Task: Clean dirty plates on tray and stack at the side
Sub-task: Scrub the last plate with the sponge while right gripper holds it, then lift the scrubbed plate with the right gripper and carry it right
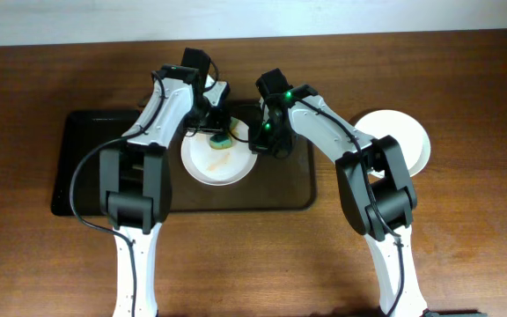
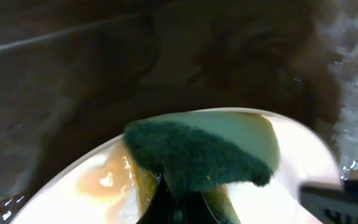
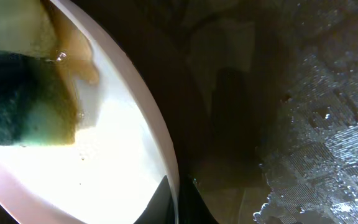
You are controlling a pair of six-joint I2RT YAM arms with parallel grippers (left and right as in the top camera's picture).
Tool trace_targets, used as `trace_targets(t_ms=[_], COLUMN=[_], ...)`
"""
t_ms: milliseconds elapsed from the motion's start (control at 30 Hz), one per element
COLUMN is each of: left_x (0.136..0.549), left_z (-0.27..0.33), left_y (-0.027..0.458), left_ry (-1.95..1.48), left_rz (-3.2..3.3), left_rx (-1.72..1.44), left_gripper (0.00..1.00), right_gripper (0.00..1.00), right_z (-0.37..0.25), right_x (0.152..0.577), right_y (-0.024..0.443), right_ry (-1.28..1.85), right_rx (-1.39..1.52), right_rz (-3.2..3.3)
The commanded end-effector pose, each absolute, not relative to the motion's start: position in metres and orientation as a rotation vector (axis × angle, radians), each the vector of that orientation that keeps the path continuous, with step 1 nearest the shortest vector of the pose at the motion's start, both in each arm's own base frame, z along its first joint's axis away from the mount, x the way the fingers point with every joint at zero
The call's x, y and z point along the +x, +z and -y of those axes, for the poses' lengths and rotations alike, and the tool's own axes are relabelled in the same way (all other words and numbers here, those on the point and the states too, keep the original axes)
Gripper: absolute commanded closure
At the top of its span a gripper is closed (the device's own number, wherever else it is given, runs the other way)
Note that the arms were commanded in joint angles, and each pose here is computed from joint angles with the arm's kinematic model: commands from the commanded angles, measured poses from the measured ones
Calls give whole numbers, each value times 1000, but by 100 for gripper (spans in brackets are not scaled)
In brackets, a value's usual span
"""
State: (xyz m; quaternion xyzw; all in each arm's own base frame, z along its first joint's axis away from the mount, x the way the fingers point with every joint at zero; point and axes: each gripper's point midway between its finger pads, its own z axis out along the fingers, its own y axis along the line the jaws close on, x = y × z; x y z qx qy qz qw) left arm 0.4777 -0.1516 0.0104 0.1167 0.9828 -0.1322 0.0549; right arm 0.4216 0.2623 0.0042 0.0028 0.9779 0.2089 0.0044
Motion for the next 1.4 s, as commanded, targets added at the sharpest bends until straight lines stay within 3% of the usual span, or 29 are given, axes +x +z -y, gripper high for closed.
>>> trace_targets(t_ms=[0, 67, 167, 333, 433, 533, 700, 900, 1000, 1067, 1133, 1300, 1367], left_x=[472, 456, 431, 404, 416, 445, 489, 461, 449, 450, 460, 503, 515], left_z=[64, 43, 50, 151, 181, 180, 120, 46, 63, 111, 133, 116, 97], left_y=[-8, -4, -4, 4, 14, 8, -9, -3, 12, 38, 71, 153, 166], left_ry=[297, 481, 424, -602, -860, -770, -179, 457, 303, -149, -358, -472, -462], left_rz=[-3067, -3106, -3219, -3247, -3112, -3048, -3014, -3084, -3172, -3172, -3090, -2853, -2804], left_rx=[108, 94, 122, 480, 503, 386, 60, 36, 53, 338, 407, 281, 203], left_gripper=[99, 99, 99, 99, 99, 99, 99, 99, 99, 99, 99, 99, 99], right_gripper=[96, 96, 96, 96, 96, 96, 96, 96, 96, 96, 96, 96, 96], right_z=[-245, -244, -245, -245, -245, -245, -245, -245, -246, -246, -246, -251, -248], right_x=[409, 409, 409, 409, 409, 409, 409, 409, 408, 408, 408, 406, 407], right_y=[-25, -25, -24, -25, -24, -24, -25, -25, -24, -24, -24, -20, -11], right_ry=[521, 521, 522, 522, 522, 522, 522, 522, 533, 538, 539, 603, 606], right_rx=[43, 43, 42, 42, 42, 42, 42, 42, 42, 41, 41, 11, 15], right_rz=[-3141, -3141, -3139, -3140, -3139, -3140, -3140, -3140, -3142, -3143, -3143, -3143, -3138])
